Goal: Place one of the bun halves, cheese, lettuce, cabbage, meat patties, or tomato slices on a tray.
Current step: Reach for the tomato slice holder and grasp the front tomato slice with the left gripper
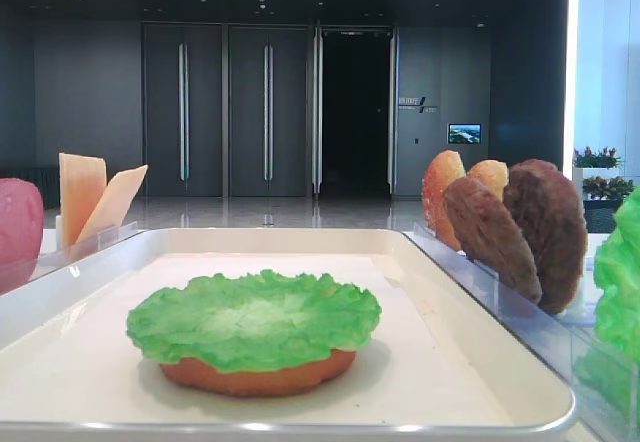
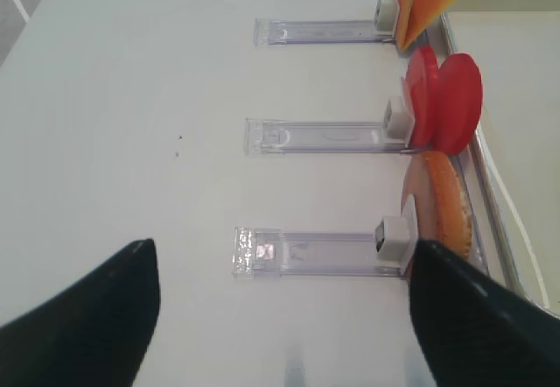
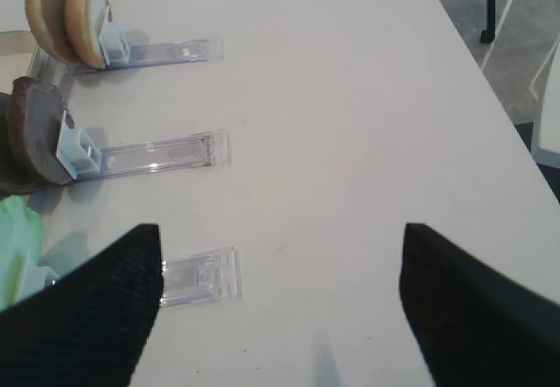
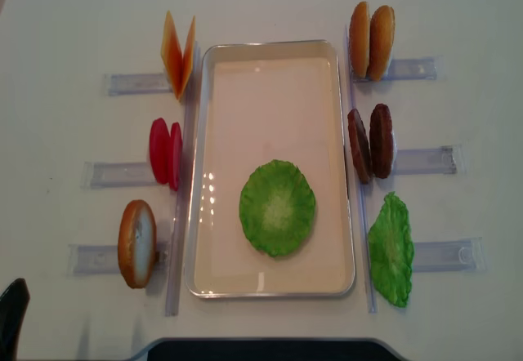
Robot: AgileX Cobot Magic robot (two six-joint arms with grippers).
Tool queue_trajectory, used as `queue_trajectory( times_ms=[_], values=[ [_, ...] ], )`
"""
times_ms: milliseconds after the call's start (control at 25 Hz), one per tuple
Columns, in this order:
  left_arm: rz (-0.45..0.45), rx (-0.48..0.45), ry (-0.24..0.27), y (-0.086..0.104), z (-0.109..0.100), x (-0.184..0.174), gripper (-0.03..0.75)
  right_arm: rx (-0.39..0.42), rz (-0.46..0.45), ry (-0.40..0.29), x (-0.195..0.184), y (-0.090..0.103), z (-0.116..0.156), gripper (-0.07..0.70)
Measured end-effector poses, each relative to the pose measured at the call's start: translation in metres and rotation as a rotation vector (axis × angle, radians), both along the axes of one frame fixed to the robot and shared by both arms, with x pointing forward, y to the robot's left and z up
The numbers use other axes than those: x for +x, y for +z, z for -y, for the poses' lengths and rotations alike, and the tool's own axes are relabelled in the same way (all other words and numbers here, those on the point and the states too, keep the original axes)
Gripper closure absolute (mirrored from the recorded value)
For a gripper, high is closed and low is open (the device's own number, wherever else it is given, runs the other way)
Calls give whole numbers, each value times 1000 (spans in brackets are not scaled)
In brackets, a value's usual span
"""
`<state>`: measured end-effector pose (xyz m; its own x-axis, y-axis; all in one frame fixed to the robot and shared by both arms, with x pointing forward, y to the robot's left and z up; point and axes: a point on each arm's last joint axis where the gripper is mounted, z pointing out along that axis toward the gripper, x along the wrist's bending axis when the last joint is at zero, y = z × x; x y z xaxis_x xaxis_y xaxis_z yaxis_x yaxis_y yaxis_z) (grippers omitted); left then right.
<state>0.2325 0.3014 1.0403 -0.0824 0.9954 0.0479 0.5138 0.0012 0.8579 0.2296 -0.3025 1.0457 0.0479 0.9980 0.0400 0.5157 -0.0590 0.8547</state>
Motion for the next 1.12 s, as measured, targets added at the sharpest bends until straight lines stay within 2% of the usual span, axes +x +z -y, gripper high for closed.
queue_trajectory(
  times_ms=[880,1000,1120],
  values=[
    [-4,-8,3,0,0,0,24,0,0,0,0,0,0,73],
    [-56,-24,3,1,0,6,24,0,0,0,0,0,0,73],
    [-157,-49,15,6,-1,17,24,0,0,0,0,0,0,73]
  ],
)
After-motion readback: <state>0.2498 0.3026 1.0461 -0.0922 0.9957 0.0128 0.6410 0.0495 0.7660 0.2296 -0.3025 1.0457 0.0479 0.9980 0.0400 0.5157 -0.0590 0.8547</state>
